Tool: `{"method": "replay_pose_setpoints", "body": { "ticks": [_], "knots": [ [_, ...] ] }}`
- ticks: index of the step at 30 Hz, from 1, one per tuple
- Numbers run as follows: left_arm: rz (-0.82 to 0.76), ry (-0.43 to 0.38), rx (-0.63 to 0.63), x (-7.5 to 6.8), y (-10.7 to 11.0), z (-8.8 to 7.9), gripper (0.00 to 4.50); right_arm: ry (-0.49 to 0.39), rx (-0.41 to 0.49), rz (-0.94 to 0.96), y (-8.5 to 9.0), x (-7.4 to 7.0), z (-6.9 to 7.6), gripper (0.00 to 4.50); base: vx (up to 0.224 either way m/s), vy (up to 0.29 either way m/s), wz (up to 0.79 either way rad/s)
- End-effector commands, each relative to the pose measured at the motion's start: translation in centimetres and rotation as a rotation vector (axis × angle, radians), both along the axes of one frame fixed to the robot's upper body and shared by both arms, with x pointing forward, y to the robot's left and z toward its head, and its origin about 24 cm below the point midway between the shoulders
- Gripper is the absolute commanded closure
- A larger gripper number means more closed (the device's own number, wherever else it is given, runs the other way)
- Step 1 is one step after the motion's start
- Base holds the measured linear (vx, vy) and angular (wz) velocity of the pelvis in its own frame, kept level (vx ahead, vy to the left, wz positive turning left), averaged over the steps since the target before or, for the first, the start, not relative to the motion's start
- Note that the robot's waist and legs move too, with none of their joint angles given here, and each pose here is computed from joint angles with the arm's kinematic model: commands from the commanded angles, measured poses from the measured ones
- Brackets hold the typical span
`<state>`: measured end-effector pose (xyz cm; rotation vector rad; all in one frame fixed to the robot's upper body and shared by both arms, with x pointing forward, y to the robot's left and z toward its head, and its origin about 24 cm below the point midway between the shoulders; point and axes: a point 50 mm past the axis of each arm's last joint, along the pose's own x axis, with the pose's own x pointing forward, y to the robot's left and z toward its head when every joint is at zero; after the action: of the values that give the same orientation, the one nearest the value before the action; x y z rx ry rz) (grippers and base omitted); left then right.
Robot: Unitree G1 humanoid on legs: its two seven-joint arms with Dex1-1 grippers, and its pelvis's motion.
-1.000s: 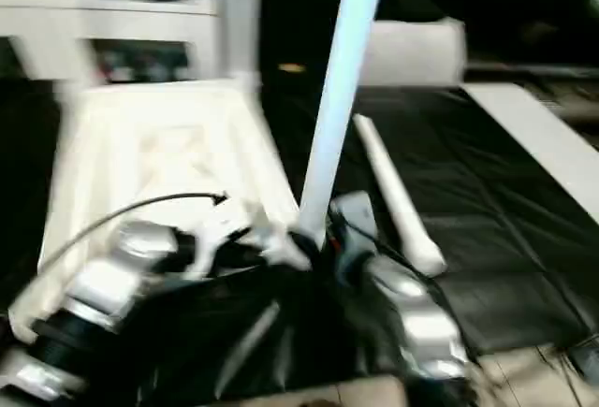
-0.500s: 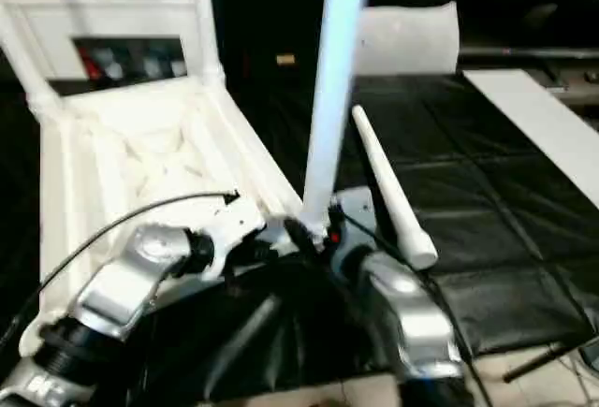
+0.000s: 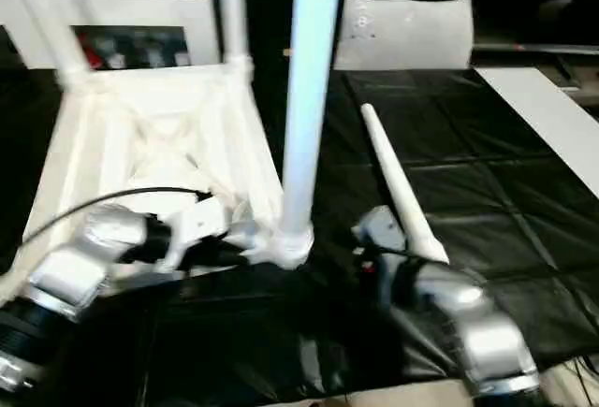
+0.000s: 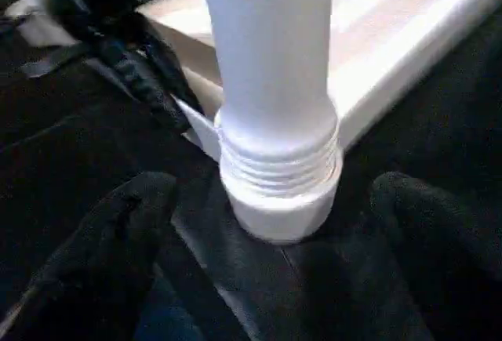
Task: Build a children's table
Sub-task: Rotate leg to tighten
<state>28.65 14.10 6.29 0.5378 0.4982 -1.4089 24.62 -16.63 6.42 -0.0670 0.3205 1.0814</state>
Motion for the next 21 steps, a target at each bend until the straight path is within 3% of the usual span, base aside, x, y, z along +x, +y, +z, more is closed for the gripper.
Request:
{"method": "replay_pose_setpoints", "body": {
  "ticks": [1, 6, 12, 13, 21],
  "knots": [
    [-0.195, 0.016, -0.012, -0.4, -1.5, 0.5, 4.50, -0.040, -0.006, 0.084, 0.0, 0.5, 0.7, 0.06, 0.000, 0.000, 0.00],
    [-0.310, 0.009, 0.040, -0.1, -1.8, 0.7, 4.50, -0.076, -0.099, 0.217, 0.3, 1.1, 0.4, 0.06, 0.000, 0.000, 0.00],
    [-0.378, 0.007, 0.053, 0.0, -2.3, 0.7, 4.50, -0.062, -0.105, 0.309, 0.7, 1.2, 0.2, 0.06, 0.000, 0.000, 0.00],
    [-0.388, 0.010, 0.055, 0.0, -2.3, 0.7, 4.50, -0.063, -0.106, 0.329, 0.8, 1.3, 0.2, 0.34, 0.000, 0.000, 0.00],
    [-0.440, 0.017, 0.063, 0.1, -2.6, 0.4, 4.50, -0.052, -0.106, 0.436, 1.6, 1.6, 0.0, 0.95, 0.000, 0.000, 0.00]
  ]
}}
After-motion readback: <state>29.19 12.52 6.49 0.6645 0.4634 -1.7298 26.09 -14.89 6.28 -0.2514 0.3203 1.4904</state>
